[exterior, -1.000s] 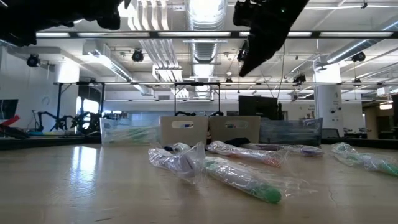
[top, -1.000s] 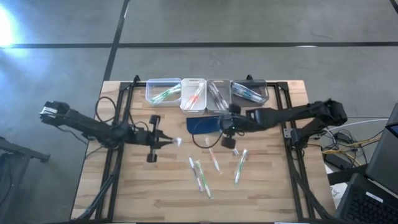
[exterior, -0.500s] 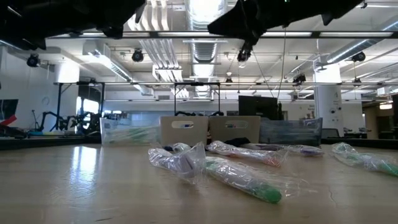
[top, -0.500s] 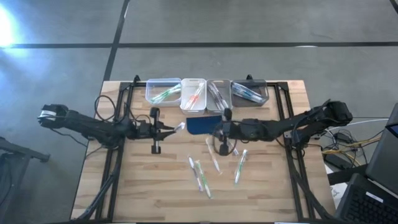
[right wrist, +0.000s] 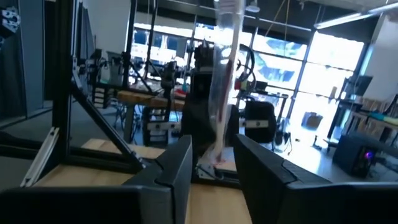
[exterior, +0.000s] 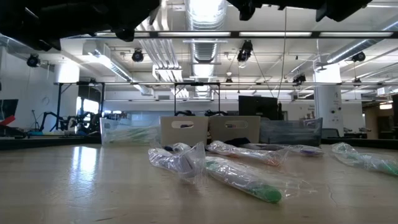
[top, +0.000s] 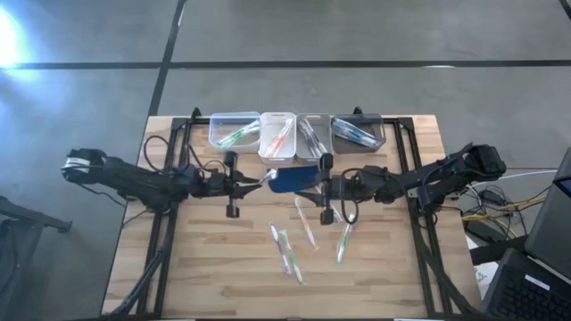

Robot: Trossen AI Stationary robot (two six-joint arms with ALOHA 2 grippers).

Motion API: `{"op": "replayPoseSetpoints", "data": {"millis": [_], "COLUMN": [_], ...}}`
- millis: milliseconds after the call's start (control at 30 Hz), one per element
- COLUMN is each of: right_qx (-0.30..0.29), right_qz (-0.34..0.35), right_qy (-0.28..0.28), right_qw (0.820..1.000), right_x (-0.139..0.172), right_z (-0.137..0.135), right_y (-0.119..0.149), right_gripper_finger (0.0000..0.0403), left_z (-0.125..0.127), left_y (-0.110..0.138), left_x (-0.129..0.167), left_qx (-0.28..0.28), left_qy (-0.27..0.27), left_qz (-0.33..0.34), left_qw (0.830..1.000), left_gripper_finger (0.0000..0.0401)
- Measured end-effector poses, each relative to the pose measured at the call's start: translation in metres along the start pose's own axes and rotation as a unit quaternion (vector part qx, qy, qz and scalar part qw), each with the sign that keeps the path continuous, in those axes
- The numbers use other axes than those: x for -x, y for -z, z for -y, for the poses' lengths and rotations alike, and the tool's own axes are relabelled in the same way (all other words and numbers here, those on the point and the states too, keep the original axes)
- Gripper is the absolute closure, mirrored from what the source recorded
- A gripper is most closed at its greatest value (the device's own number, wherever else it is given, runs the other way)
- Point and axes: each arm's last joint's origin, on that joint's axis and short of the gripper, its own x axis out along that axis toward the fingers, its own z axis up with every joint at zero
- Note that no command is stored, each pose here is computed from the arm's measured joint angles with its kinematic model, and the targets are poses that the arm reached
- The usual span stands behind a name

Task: Pick & Place Toothbrushes
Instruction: Put the violet toothbrush into the gray bin

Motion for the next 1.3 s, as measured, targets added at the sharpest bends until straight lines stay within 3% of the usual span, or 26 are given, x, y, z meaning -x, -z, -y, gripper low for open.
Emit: {"op": "replayPoseSetpoints", "data": {"millis": [767, 1000, 1300], "right_qx": [0.014, 0.016, 0.024], "right_qz": [0.008, 0.008, 0.008], "right_qy": [-0.01, -0.01, -0.01], "right_qw": [1.0, 1.0, 1.0], "right_x": [-0.003, -0.003, -0.003], "right_z": [0.0, 0.0, 0.0], "right_y": [-0.005, -0.005, -0.005], "right_gripper_finger": [0.0211, 0.0229, 0.0287], "left_z": [0.011, 0.012, 0.011], "left_y": [0.011, 0.012, 0.012], "left_x": [-0.077, -0.091, -0.095], "left_qx": [-0.011, -0.014, -0.021], "left_qy": [0.065, 0.07, 0.069], "left_qz": [0.017, 0.02, 0.017], "left_qw": [0.998, 0.997, 0.997], "left_gripper_finger": [0.0375, 0.0375, 0.0375]}}
